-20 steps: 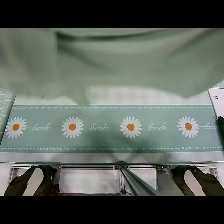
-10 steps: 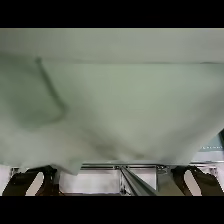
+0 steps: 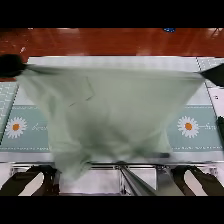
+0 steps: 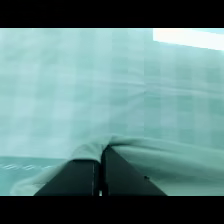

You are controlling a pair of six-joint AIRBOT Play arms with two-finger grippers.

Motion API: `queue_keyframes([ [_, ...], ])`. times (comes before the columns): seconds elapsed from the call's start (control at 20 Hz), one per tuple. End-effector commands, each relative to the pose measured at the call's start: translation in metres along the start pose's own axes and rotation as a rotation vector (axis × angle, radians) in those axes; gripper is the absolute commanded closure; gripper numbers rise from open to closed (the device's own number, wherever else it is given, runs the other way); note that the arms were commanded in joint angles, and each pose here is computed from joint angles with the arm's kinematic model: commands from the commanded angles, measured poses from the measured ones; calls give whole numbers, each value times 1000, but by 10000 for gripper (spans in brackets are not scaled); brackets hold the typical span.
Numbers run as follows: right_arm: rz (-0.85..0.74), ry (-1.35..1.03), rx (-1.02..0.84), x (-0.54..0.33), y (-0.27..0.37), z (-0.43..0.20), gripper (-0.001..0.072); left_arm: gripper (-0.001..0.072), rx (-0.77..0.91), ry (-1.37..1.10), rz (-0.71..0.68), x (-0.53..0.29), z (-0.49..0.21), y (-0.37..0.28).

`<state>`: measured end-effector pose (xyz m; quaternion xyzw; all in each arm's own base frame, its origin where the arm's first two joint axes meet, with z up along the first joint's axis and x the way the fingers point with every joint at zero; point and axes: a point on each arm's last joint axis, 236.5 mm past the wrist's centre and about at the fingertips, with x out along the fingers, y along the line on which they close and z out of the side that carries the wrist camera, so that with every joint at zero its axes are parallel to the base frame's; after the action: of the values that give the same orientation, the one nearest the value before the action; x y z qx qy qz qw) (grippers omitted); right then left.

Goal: Fold the shirts.

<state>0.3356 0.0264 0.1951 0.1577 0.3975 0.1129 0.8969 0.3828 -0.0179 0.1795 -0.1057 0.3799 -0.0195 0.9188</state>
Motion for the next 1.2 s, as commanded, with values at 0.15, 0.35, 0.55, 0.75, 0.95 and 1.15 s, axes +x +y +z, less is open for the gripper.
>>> queue_keyframes([
  [0.15,50,98,196,156,-77,21,689,689,-147,95,-24,185,4,16],
  [0.35,77,132,264,216,-104,46,689,689,-205,208,-77,248,3,7],
  [0.55,86,176,305,245,-117,46,689,689,-249,297,-129,270,-9,-4],
  [0.75,105,306,276,237,-114,16,688,690,-134,438,-154,254,-39,-1],
  [0.95,19,556,203,214,-130,-41,688,690,3,720,-216,216,-100,7],
  [1.15,-16,686,218,209,-138,-83,688,690,0,823,-202,210,-128,16],
])
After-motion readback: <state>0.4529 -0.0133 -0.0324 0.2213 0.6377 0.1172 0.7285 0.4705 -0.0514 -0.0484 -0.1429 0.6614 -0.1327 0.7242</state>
